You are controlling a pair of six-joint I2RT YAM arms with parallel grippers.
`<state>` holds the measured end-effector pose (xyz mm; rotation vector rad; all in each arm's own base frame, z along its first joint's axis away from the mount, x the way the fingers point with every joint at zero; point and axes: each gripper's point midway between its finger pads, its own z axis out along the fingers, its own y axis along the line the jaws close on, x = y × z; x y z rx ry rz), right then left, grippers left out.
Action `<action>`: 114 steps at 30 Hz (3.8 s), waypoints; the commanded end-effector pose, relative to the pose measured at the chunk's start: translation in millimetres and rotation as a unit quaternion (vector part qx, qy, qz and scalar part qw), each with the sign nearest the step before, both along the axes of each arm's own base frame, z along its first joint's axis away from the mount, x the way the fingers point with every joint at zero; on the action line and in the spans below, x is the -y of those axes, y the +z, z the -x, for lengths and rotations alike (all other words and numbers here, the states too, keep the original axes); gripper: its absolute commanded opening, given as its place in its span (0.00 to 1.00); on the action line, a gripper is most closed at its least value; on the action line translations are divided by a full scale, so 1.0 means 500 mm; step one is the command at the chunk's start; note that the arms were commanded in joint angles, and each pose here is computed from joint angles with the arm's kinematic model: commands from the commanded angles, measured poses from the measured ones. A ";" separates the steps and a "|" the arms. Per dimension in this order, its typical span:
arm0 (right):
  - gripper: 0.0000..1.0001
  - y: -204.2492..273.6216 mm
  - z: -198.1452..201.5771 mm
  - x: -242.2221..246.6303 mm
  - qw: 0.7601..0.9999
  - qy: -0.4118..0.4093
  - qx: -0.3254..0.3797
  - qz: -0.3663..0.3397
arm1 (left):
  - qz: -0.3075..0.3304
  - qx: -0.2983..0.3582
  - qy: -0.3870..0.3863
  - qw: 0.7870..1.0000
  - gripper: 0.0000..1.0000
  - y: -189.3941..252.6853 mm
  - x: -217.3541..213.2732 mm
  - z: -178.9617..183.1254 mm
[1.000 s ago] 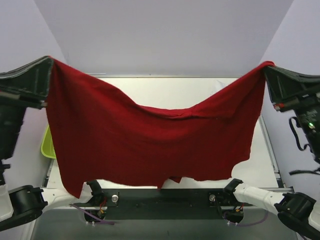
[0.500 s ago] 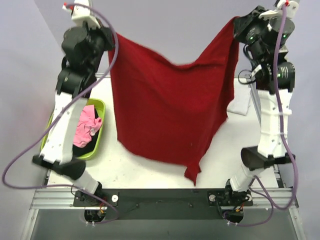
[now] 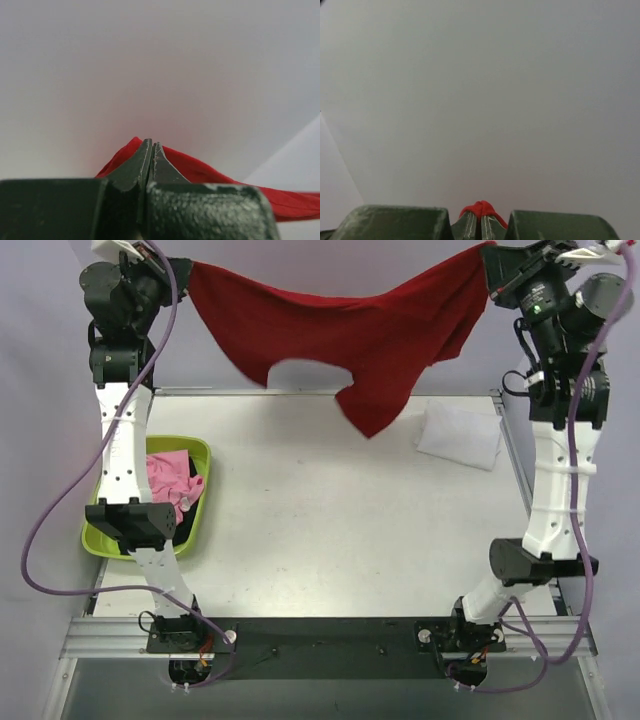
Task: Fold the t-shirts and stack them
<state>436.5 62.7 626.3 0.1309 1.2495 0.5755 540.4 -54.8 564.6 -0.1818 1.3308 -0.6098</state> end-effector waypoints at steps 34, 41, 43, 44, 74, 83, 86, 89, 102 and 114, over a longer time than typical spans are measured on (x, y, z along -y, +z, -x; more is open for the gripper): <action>0.00 -1.020 0.442 -0.034 0.835 -0.038 -0.534 0.129 | 0.007 -0.397 0.137 0.907 0.00 -0.995 0.012 0.443; 0.00 -1.032 0.501 0.013 0.804 -0.091 -0.574 0.121 | 0.031 -0.374 0.154 0.914 0.00 -0.943 -0.007 0.482; 0.00 -1.033 0.511 0.024 0.800 -0.101 -0.578 0.124 | 0.031 -0.367 0.160 0.916 0.00 -0.933 -0.015 0.489; 0.00 -1.027 0.511 0.025 0.802 -0.104 -0.576 0.122 | 0.036 -0.349 0.158 0.923 0.00 -0.908 -0.016 0.486; 0.95 -0.897 0.411 -0.040 0.840 -0.075 -0.521 0.132 | 0.076 -0.317 0.156 0.932 0.72 -0.793 -0.009 0.471; 0.94 -0.956 0.232 -0.103 0.834 -0.084 -0.520 0.165 | 0.076 -0.315 0.090 0.942 0.76 -0.772 0.083 0.291; 0.94 -0.979 0.186 -0.116 0.831 -0.077 -0.529 0.154 | 0.054 -0.337 0.078 0.937 0.75 -0.794 0.107 0.243; 0.94 -1.017 0.162 -0.130 0.818 -0.070 -0.548 0.159 | 0.040 -0.362 0.078 0.928 0.75 -0.832 0.115 0.221; 0.94 -1.172 0.116 -0.203 0.778 -0.030 -0.603 0.177 | -0.055 -0.456 0.108 0.882 0.74 -0.987 0.113 0.173; 0.94 -1.153 0.137 -0.201 0.790 -0.016 -0.587 0.174 | -0.085 -0.503 0.124 0.851 0.73 -1.095 0.102 0.186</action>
